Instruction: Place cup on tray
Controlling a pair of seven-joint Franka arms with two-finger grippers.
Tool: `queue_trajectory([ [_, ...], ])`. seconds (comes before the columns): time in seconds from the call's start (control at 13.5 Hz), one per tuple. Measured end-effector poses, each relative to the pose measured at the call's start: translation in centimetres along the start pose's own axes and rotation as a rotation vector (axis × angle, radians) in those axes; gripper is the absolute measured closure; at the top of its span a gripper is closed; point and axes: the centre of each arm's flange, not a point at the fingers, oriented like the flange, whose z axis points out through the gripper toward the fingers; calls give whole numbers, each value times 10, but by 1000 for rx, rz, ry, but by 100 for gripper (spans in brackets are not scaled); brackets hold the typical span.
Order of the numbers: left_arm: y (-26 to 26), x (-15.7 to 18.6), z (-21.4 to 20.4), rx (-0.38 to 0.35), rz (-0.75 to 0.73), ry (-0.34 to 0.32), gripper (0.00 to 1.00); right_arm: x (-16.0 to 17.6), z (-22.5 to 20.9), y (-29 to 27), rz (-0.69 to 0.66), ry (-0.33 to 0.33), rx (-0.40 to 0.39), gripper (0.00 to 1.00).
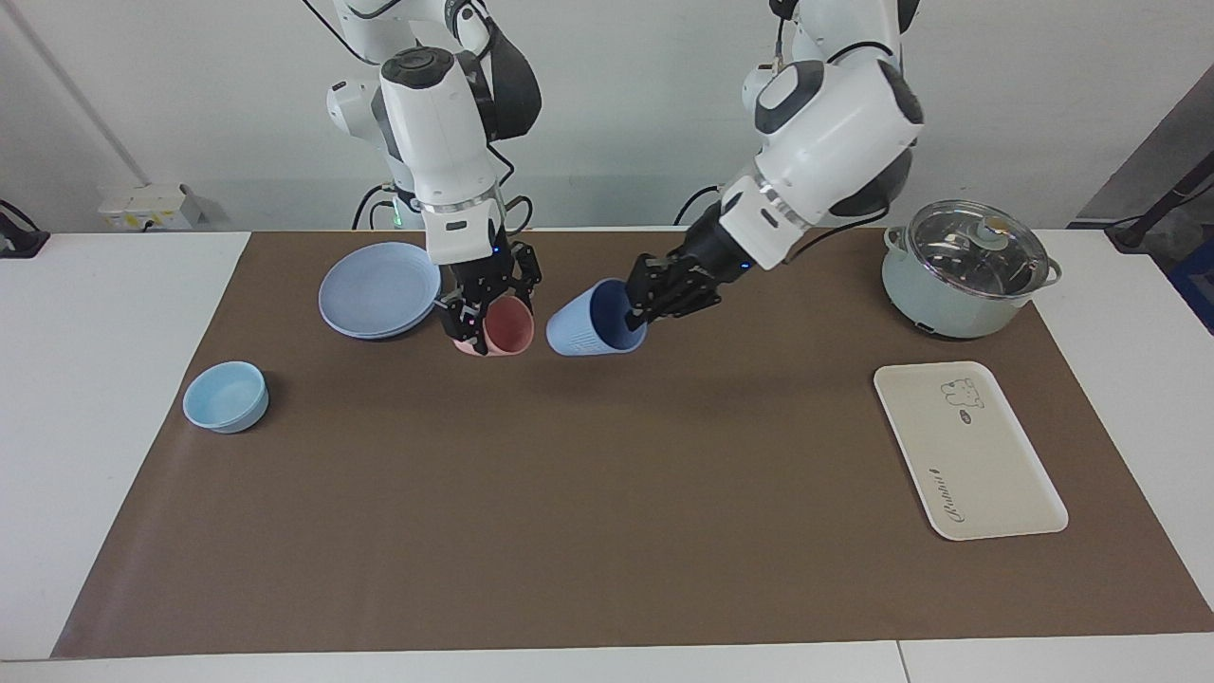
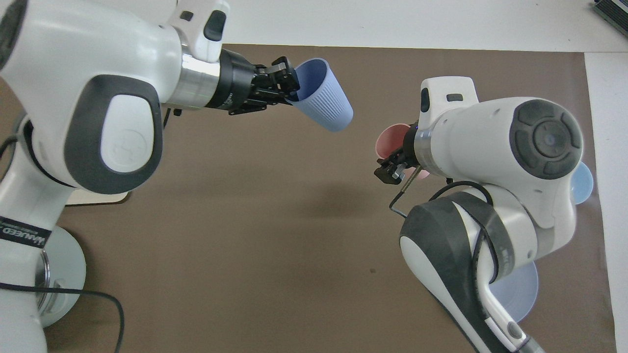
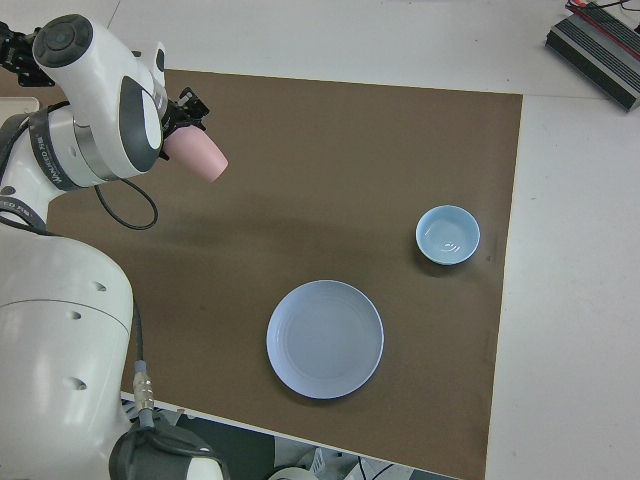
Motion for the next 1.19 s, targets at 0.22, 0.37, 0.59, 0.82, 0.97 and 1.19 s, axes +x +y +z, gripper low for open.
queue_trajectory([
  [0.22,-57,40,-47,159,70,79,92,-18,-3,41,111,57,9,13],
  [0.37,-96,60,-71,239,156,103,92,-31,-3,74,195,151,40,13],
  [0.59,-177,92,-115,292,262,114,92,-73,5,135,244,305,104,13],
  [0.82,-259,105,-157,334,346,125,92,-127,46,189,217,502,128,13],
  [0.97,-312,108,-178,366,352,185,92,-149,87,206,215,586,115,13],
  [1.19,-376,107,-182,414,367,236,92,-162,130,210,228,654,111,13],
])
